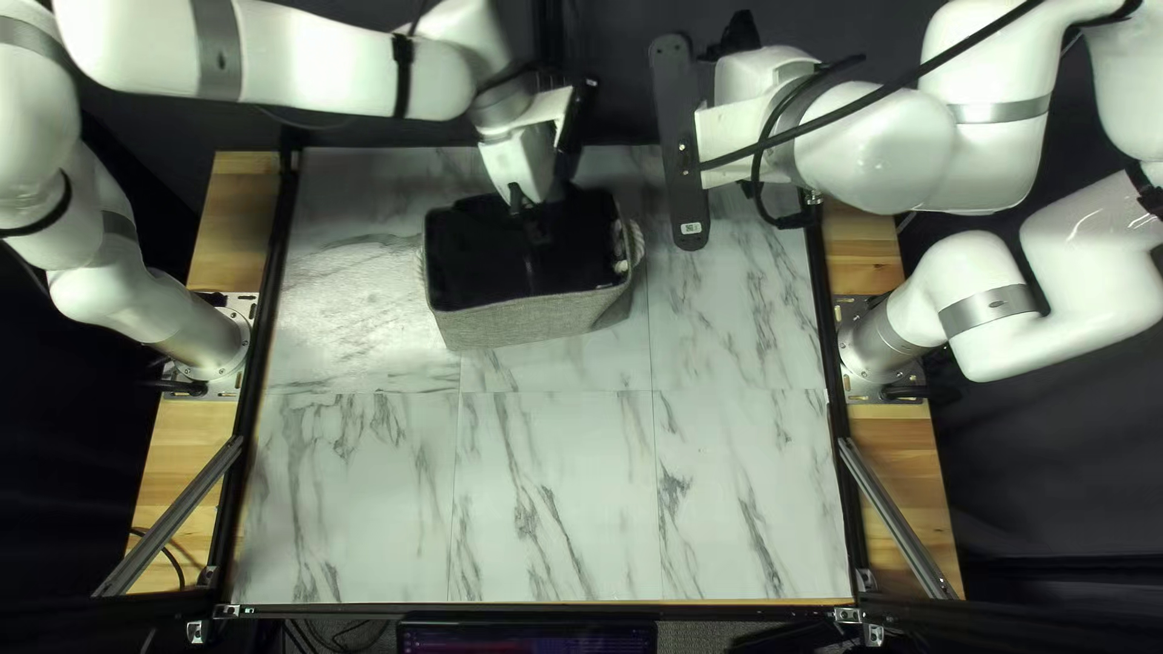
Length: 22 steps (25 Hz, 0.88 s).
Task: Pick up a folded sweatshirt and place it into a fabric basket
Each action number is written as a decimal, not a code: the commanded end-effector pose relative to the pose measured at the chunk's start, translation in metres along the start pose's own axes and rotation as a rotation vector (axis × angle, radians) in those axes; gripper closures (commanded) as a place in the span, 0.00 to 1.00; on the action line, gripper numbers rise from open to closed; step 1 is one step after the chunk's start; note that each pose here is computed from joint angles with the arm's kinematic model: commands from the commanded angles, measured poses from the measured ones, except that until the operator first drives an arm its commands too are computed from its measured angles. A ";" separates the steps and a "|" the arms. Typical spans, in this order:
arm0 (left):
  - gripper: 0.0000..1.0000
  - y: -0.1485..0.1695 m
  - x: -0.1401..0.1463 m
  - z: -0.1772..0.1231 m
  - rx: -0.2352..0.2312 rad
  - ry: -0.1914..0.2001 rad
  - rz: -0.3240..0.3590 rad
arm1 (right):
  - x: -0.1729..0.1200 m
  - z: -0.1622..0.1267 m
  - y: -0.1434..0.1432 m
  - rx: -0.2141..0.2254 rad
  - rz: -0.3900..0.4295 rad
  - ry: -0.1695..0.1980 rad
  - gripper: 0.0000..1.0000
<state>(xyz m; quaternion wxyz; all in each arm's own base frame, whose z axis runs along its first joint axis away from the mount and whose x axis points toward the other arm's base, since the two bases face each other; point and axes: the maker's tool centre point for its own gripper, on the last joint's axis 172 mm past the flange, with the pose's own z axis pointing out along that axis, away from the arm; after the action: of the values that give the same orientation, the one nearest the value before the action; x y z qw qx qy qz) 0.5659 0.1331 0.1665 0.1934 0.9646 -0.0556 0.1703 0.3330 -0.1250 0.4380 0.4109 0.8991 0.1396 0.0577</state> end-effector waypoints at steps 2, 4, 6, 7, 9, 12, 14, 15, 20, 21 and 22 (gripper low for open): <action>0.00 -0.023 0.000 0.022 0.007 -0.016 -0.009 | -0.002 -0.004 0.000 -0.007 -0.010 -0.003 0.00; 0.00 -0.027 -0.002 0.034 0.002 -0.021 -0.014 | -0.002 -0.003 -0.002 -0.005 -0.015 -0.004 0.00; 0.00 -0.029 -0.004 0.047 -0.002 -0.025 -0.019 | -0.002 0.000 -0.004 -0.002 -0.016 -0.005 0.00; 0.00 -0.030 -0.006 0.054 -0.003 -0.027 -0.022 | -0.002 0.003 -0.005 0.001 -0.015 -0.005 0.00; 0.00 -0.031 -0.009 0.062 -0.006 -0.033 -0.027 | 0.001 0.006 -0.006 0.006 -0.015 -0.006 0.00; 0.00 -0.024 -0.015 0.070 -0.013 -0.035 -0.033 | 0.005 0.007 -0.008 0.014 -0.018 -0.008 0.00; 0.00 -0.012 -0.018 0.072 -0.015 -0.032 -0.034 | 0.005 0.008 -0.010 0.018 -0.019 -0.010 0.00; 0.00 -0.006 -0.021 0.071 -0.014 -0.028 -0.035 | 0.005 0.010 -0.011 0.020 -0.019 -0.011 0.00; 0.00 0.015 -0.024 0.039 0.005 -0.005 -0.028 | 0.013 0.016 -0.013 0.033 -0.019 -0.015 0.00; 0.00 0.020 -0.024 0.028 0.012 0.000 -0.025 | 0.015 0.017 -0.014 0.036 -0.019 -0.016 0.00; 0.00 0.024 -0.023 0.020 0.019 0.005 -0.023 | 0.017 0.018 -0.014 0.039 -0.020 -0.017 0.00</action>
<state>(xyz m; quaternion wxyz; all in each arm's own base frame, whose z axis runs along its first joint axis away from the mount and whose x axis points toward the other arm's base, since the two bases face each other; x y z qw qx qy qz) 0.5553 0.1063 0.1287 0.1931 0.9659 -0.0437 0.1667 0.3462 -0.1243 0.4174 0.3978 0.9047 0.1461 0.0443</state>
